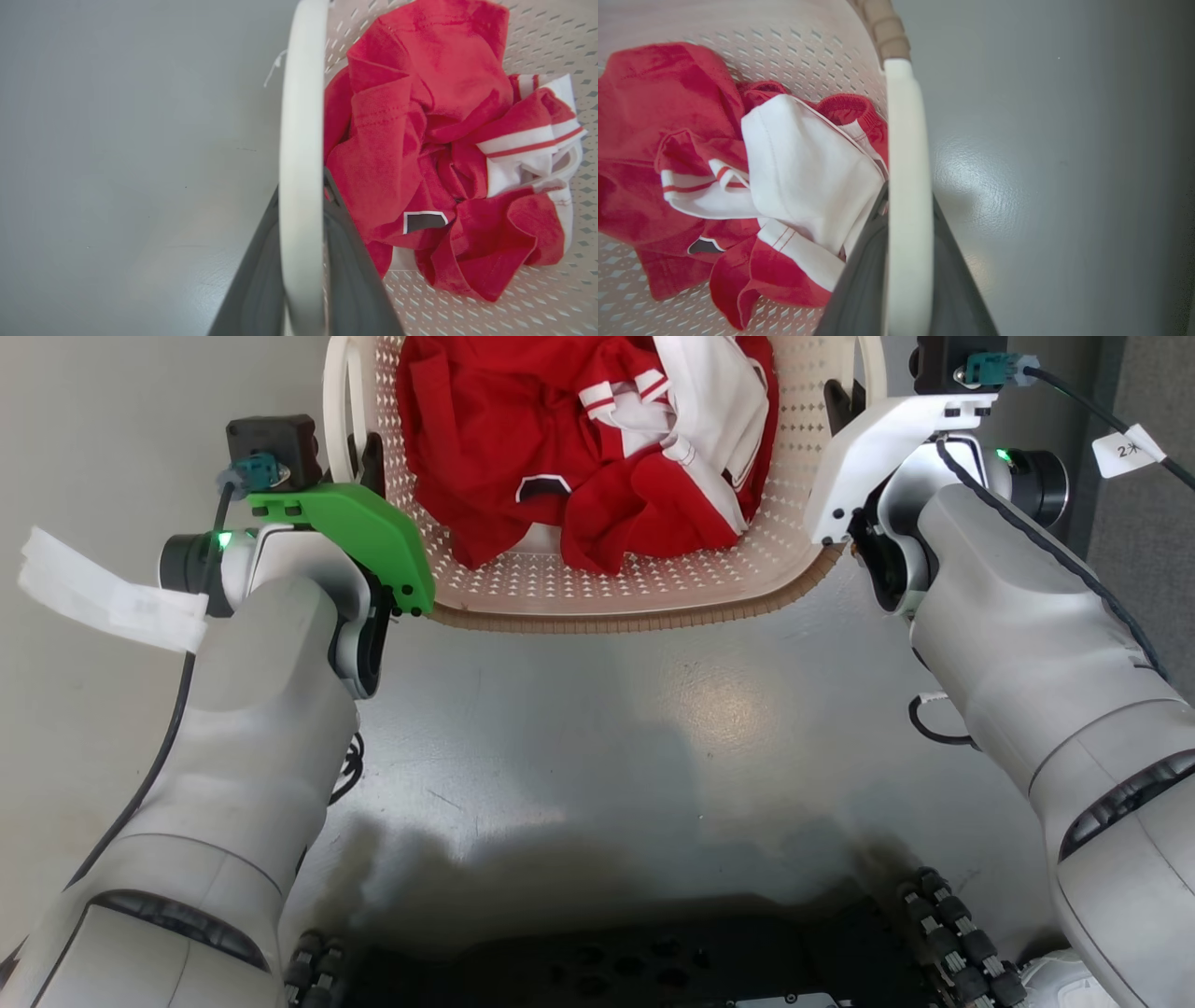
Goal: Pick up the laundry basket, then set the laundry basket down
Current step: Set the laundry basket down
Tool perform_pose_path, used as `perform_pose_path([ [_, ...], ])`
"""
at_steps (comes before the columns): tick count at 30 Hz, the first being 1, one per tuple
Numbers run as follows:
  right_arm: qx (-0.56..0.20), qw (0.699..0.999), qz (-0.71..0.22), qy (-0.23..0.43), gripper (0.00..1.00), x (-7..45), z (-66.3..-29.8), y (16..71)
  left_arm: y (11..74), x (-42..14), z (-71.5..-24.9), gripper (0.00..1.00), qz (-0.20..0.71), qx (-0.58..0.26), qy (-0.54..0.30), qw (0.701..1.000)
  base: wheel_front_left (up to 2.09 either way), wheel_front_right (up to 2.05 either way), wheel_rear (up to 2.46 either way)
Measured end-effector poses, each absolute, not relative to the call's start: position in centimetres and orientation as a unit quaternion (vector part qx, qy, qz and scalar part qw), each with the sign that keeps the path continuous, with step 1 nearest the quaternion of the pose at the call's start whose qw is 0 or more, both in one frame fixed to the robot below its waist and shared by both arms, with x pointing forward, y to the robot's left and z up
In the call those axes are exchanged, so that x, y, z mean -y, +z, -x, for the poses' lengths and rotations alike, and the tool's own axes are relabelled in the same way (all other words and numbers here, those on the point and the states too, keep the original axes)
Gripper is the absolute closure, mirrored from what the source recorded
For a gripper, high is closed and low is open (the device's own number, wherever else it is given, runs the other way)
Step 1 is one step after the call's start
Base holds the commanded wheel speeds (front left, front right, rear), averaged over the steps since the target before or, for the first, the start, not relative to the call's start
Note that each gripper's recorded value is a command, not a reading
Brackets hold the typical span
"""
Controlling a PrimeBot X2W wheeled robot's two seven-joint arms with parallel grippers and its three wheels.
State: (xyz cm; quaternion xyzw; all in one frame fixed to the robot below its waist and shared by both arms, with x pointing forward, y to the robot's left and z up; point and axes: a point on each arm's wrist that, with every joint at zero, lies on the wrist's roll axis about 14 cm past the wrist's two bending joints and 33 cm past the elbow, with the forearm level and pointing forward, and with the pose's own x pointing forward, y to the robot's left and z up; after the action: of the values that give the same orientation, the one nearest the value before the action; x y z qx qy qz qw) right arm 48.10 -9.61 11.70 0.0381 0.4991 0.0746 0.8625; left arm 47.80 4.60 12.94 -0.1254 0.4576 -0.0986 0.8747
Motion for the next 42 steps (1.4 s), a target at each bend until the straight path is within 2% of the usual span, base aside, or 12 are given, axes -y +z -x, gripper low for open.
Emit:
perform_pose_path([
  [5,-0.499,0.863,-0.037,0.073,1.00,9.9,-47.8,11.9,13.1,-4.3,-47.6,1.00,0.127,-0.457,-0.104,0.874,0.00,0.00,0.00],
  [6,-0.498,0.863,-0.037,0.074,0.89,9.8,-47.7,12.0,13.2,-4.3,-47.6,1.00,0.127,-0.458,-0.104,0.874,0.00,0.00,0.00],
  [7,-0.498,0.863,-0.037,0.074,0.66,9.9,-47.7,12.1,13.3,-4.4,-47.5,0.97,0.126,-0.458,-0.103,0.874,0.00,0.00,0.00],
  [8,-0.496,0.864,-0.037,0.073,0.42,9.9,-47.6,12.3,13.3,-4.4,-47.4,0.60,0.126,-0.458,-0.103,0.874,0.00,0.00,0.00],
  [9,-0.495,0.865,-0.036,0.072,0.18,10.0,-47.6,12.4,13.4,-4.4,-47.3,0.48,0.125,-0.459,-0.103,0.873,0.00,0.00,0.00],
  [10,-0.493,0.867,-0.033,0.069,0.00,10.3,-47.7,12.7,13.5,-4.5,-47.0,0.00,0.124,-0.462,-0.101,0.872,0.00,0.00,0.00],
  [26,-0.466,0.882,-0.020,0.061,0.00,11.6,-48.4,15.7,15.7,-5.9,-47.1,0.00,0.112,-0.448,-0.090,0.882,0.00,0.00,0.00],
  [42,-0.376,0.923,-0.006,0.081,0.00,11.8,-50.9,22.2,21.8,-5.5,-49.5,0.00,0.122,-0.379,-0.098,0.912,0.00,0.00,0.00],
])
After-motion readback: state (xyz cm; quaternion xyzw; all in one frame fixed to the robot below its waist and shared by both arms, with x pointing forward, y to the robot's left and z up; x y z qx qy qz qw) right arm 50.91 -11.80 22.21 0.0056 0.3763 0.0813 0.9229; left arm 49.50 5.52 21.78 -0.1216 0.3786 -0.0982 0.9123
